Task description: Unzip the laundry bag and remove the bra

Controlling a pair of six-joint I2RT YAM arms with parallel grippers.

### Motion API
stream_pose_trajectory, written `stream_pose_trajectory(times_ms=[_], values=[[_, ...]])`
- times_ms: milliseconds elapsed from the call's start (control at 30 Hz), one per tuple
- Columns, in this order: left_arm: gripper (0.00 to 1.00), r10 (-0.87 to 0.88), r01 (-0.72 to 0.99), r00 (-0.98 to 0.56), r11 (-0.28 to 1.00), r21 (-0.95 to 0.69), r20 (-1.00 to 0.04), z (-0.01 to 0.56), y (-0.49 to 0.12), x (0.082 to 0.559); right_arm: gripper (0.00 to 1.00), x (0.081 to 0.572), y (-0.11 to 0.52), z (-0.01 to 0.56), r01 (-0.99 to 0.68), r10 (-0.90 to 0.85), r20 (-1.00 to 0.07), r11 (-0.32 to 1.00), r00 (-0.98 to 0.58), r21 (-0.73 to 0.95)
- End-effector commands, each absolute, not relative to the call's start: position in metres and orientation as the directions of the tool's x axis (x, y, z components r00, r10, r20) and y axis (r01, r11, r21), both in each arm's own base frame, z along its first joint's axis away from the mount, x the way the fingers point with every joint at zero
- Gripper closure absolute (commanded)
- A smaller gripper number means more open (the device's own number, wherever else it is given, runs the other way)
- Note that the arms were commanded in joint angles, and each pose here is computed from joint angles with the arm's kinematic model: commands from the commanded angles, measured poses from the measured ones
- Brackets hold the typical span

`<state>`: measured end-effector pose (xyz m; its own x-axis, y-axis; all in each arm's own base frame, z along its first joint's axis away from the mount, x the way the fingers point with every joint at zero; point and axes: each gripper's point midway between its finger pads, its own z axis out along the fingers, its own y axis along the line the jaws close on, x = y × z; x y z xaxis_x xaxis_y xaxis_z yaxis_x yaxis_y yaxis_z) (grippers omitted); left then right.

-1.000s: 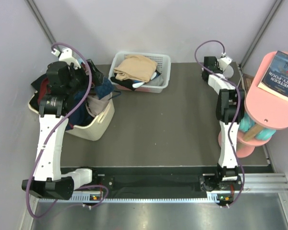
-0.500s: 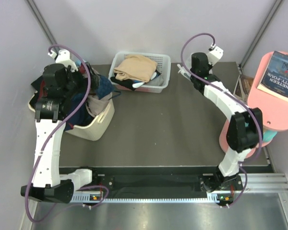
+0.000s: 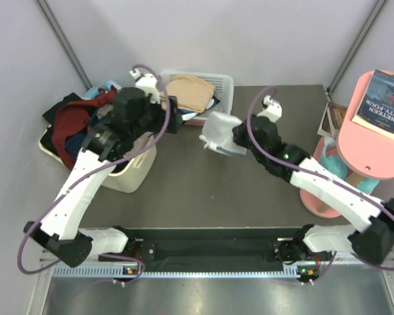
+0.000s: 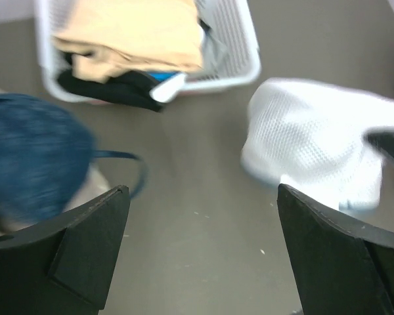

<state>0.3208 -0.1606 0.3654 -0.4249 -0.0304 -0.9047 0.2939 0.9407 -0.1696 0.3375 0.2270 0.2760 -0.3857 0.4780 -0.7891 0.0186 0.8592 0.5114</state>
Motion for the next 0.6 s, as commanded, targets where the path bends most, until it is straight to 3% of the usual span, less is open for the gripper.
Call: stream_pose_trajectory(times_ms=[0,67,100,167,233,433,567], values=[[0.02,-0.104,0.287,-0.433,0.926,-0.246,-0.895,0.360,-0.200,0.329,0.69,0.290,0.217,0.245,0.003,0.486,-0.724,0.831,-0.489,0.556],[0.02,-0.135,0.298,-0.463,0.907,-0.298,-0.876,0.350,-0.222,0.328,0.15,0.272,0.178,0.192,0.161,0.456,-0.701,0.880,-0.547,0.447],[0.02,-0.105,0.329,-0.499,0.895,-0.301,-0.860,0.333,-0.243,0.321,0.08,0.270,0.159,0.183,0.218,0.463,-0.695,0.883,-0.550,0.415],[0.02,-0.102,0.346,-0.535,0.879,-0.328,-0.838,0.319,-0.265,0.314,0.04,0.260,0.136,0.173,0.254,0.420,-0.708,0.907,-0.567,0.335],[0.02,-0.097,0.347,-0.605,0.861,-0.372,-0.790,0.295,-0.290,0.302,0.04,0.258,0.133,0.195,0.183,0.371,-0.749,0.928,-0.549,0.325],[0.02,-0.133,0.250,-0.710,0.870,-0.425,-0.692,0.254,-0.292,0.273,0.04,0.259,0.180,0.253,-0.249,0.132,-0.844,0.922,-0.520,0.298],[0.01,-0.088,0.302,-0.736,0.845,-0.442,-0.671,0.238,-0.291,0.251,0.04,0.243,0.210,0.229,-0.380,0.010,-0.771,0.866,-0.636,0.325]])
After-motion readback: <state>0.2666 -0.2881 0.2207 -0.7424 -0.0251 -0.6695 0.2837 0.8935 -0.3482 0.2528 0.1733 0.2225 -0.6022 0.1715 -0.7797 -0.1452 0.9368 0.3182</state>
